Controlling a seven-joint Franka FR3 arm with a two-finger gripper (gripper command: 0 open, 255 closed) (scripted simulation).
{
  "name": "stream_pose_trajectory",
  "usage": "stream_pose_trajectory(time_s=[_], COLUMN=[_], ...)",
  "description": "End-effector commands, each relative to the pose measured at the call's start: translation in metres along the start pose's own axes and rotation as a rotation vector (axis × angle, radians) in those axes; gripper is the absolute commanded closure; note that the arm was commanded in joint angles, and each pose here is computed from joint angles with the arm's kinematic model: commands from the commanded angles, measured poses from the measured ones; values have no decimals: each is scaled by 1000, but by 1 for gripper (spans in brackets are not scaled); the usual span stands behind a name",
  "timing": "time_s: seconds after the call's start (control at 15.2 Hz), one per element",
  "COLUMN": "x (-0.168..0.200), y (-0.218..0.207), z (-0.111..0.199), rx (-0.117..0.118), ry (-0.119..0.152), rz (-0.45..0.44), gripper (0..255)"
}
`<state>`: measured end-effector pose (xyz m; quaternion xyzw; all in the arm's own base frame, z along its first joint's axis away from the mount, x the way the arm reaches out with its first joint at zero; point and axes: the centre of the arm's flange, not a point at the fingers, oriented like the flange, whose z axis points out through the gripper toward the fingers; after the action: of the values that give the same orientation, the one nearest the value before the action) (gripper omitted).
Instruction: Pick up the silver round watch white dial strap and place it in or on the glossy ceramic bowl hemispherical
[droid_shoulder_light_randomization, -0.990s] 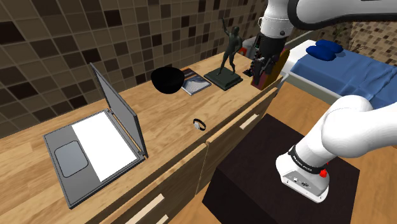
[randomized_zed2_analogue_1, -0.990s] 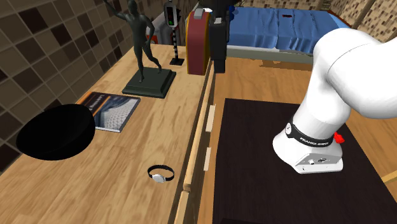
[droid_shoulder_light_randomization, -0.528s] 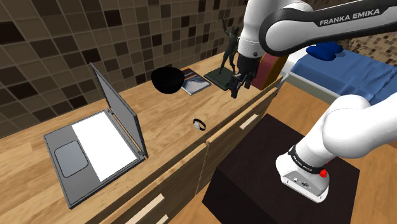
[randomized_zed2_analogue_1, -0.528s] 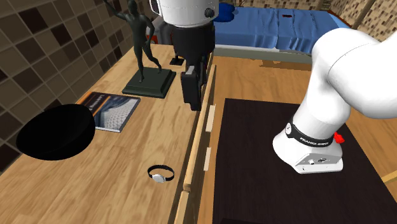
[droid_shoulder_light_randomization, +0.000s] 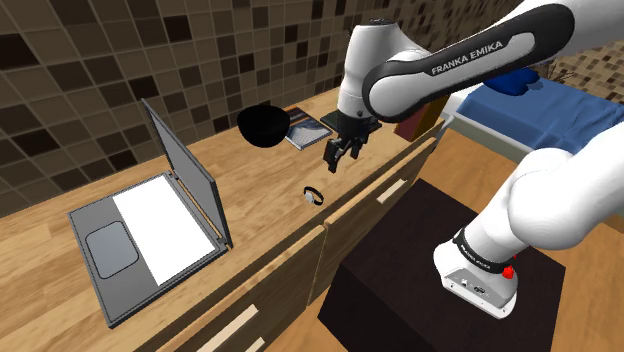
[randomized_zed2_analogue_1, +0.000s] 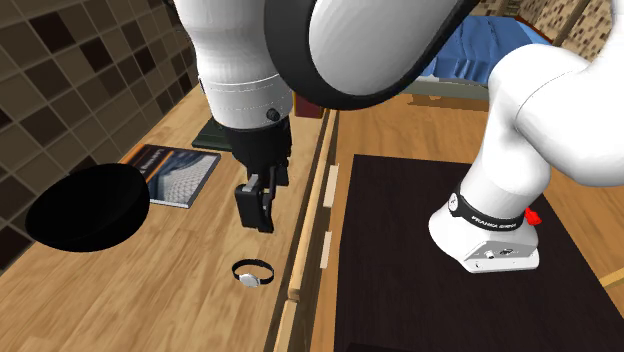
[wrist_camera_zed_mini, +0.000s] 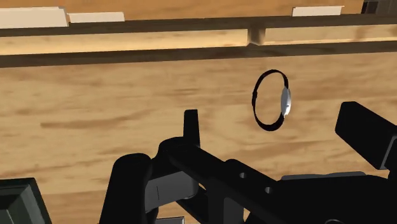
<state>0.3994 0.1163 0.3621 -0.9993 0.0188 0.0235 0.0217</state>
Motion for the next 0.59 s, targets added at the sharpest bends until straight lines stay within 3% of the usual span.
stream_pose_trajectory(time_s=[0.0,0.4,0.53], x=[10,46,46], y=[-13,-51,-52], z=[18,66,77], rx=[17,64,64], ry=[10,35,35], rz=[2,7,7], gripper=[0,0,0])
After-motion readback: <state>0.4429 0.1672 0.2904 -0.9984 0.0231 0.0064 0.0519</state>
